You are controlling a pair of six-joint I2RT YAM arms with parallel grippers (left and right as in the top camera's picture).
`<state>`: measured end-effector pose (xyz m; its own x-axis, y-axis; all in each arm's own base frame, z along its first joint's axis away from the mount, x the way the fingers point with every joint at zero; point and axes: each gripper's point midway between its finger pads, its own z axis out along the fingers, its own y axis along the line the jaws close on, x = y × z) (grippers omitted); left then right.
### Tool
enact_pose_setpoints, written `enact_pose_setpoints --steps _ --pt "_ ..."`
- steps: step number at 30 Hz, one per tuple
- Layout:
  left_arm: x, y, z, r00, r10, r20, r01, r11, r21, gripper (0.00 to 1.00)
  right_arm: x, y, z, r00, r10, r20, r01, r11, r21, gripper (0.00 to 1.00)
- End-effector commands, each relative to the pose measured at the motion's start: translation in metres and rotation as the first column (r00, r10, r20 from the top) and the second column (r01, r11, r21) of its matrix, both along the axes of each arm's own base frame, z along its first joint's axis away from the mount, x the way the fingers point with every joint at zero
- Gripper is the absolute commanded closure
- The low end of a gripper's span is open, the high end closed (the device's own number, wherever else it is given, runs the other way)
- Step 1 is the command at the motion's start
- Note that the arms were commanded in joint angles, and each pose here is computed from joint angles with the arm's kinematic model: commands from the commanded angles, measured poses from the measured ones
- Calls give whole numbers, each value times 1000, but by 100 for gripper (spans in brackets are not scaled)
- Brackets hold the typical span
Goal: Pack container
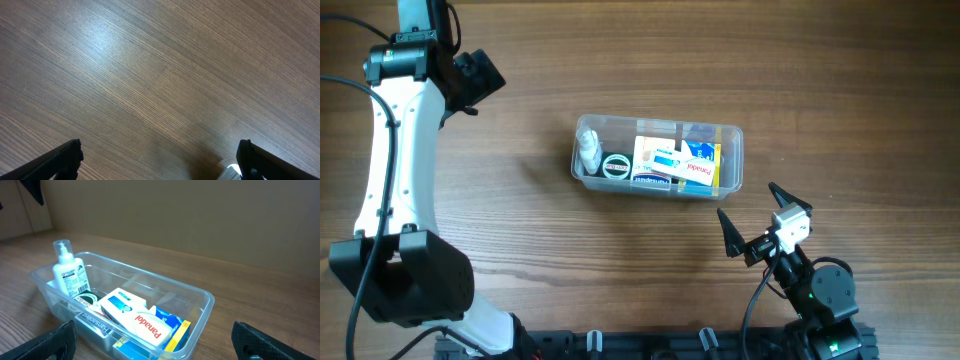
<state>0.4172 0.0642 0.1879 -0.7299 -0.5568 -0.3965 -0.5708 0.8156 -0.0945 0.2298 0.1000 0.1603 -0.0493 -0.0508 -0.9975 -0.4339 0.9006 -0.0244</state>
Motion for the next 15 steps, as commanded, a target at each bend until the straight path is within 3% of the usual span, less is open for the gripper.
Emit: enact_pose_setpoints --steps 1,9,15 --pt "0 1 12 999 21 37 -21 1000 -9 0 0 0 1 1000 7 13 -7 1000 -14 0" --pt "0 1 12 999 21 37 -21 1000 -9 0 16 -55 2 974 -224 17 224 974 -12 0" --pt "0 1 12 999 21 37 -21 1000 -9 0 19 -69 1 961 -276 15 276 961 -13 0"
